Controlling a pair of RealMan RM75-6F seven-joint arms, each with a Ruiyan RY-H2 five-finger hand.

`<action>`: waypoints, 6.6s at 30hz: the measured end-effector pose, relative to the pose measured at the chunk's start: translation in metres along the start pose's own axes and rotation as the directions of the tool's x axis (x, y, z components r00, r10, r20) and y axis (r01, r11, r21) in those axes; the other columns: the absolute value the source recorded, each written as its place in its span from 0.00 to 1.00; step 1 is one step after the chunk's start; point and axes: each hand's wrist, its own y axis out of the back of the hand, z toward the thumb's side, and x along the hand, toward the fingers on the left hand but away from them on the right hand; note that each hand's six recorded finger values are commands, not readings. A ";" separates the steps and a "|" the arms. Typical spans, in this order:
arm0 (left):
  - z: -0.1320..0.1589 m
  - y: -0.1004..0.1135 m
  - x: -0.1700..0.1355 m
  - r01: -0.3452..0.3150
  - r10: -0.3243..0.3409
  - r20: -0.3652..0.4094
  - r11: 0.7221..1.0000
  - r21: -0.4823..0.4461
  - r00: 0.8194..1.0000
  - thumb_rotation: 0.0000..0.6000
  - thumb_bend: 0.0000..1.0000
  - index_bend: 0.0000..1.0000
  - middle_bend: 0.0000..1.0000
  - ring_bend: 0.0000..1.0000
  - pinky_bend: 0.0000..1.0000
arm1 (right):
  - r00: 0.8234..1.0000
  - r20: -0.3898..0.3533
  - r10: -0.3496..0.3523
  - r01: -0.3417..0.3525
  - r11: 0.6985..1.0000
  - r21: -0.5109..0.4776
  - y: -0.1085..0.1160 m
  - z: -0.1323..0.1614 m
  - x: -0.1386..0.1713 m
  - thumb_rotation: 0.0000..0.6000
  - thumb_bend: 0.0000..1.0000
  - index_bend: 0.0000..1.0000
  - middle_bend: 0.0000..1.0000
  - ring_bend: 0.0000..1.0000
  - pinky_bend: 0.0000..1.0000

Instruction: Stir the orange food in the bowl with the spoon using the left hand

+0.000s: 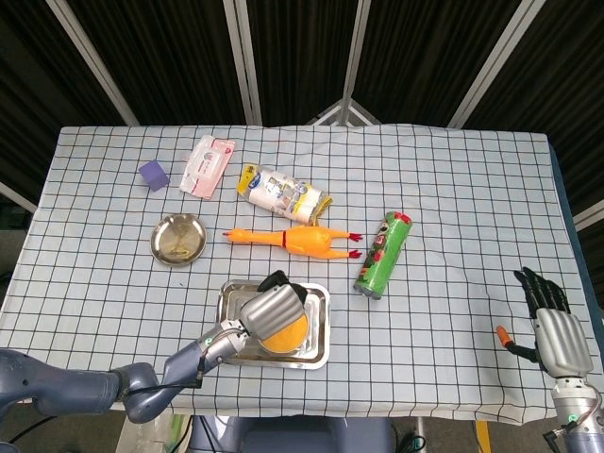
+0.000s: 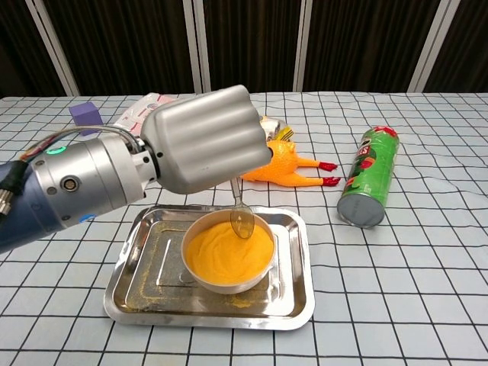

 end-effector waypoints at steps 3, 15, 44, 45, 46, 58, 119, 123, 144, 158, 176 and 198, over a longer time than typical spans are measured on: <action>-0.003 0.001 0.000 -0.009 0.009 -0.005 1.000 0.001 1.000 1.00 0.67 0.80 1.00 0.93 0.92 | 1.000 0.001 0.001 -0.001 1.000 -0.002 0.000 0.000 0.000 1.00 0.37 0.00 0.00 0.00 0.00; -0.016 -0.003 -0.004 -0.023 0.023 0.004 0.999 0.038 1.000 1.00 0.67 0.80 1.00 0.93 0.92 | 1.000 0.006 0.003 -0.003 1.000 -0.008 -0.001 0.001 0.000 1.00 0.37 0.00 0.00 0.00 0.00; 0.015 0.011 -0.008 -0.090 0.089 0.096 0.996 0.006 0.991 1.00 0.67 0.80 1.00 0.93 0.92 | 1.000 0.009 0.006 -0.006 1.000 -0.016 0.000 0.000 -0.001 1.00 0.37 0.00 0.00 0.00 0.00; 0.013 0.011 -0.010 -0.090 0.088 0.093 0.996 0.008 0.992 1.00 0.67 0.80 1.00 0.93 0.92 | 1.000 0.009 0.006 -0.006 1.000 -0.016 0.000 0.000 -0.001 1.00 0.37 0.00 0.00 0.00 0.00; 0.011 0.010 -0.011 -0.089 0.088 0.091 0.996 0.011 0.992 1.00 0.67 0.80 1.00 0.93 0.92 | 1.000 0.010 0.007 -0.007 1.000 -0.017 0.000 0.000 -0.001 1.00 0.37 0.00 0.00 0.00 0.00; -0.017 -0.003 -0.021 -0.058 0.056 0.042 0.998 0.031 0.998 1.00 0.67 0.80 1.00 0.93 0.92 | 1.000 0.018 0.013 -0.012 1.000 -0.020 -0.002 0.000 -0.001 1.00 0.37 0.00 0.00 0.00 0.00; 0.001 0.024 -0.021 -0.115 0.118 0.061 0.992 -0.052 0.991 1.00 0.67 0.80 1.00 0.93 0.92 | 0.999 0.029 0.021 -0.020 0.999 -0.029 -0.002 -0.002 -0.001 1.00 0.37 0.00 0.00 0.00 0.00; 0.010 0.026 -0.019 -0.124 0.128 0.088 0.991 -0.051 0.988 1.00 0.67 0.80 1.00 0.93 0.92 | 0.999 0.030 0.021 -0.020 0.999 -0.031 -0.002 -0.002 -0.001 1.00 0.37 0.00 0.00 0.00 0.00; 0.009 -0.009 -0.023 -0.018 0.016 0.089 1.000 0.017 0.996 1.00 0.67 0.81 1.00 0.93 0.92 | 0.999 0.033 0.025 -0.024 0.999 -0.034 -0.003 -0.002 -0.001 1.00 0.37 0.00 0.00 0.00 0.00; -0.010 0.001 -0.026 -0.048 0.049 0.030 0.999 -0.025 0.998 1.00 0.67 0.81 1.00 0.93 0.92 | 0.999 0.031 0.025 -0.024 0.999 -0.035 -0.002 -0.001 0.000 1.00 0.37 0.00 0.00 0.00 0.00; 0.023 0.018 -0.012 -0.074 0.077 0.088 0.996 -0.043 0.993 1.00 0.67 0.81 1.00 0.93 0.92 | 0.999 0.037 0.030 -0.028 0.999 -0.046 -0.002 -0.002 -0.001 1.00 0.37 0.00 0.00 0.00 0.00; 0.018 -0.008 -0.009 -0.004 0.001 0.089 1.000 0.027 0.996 1.00 0.67 0.81 1.00 0.93 0.92 | 0.999 0.043 0.034 -0.032 0.998 -0.053 -0.003 -0.003 -0.001 1.00 0.37 0.00 0.00 0.00 0.00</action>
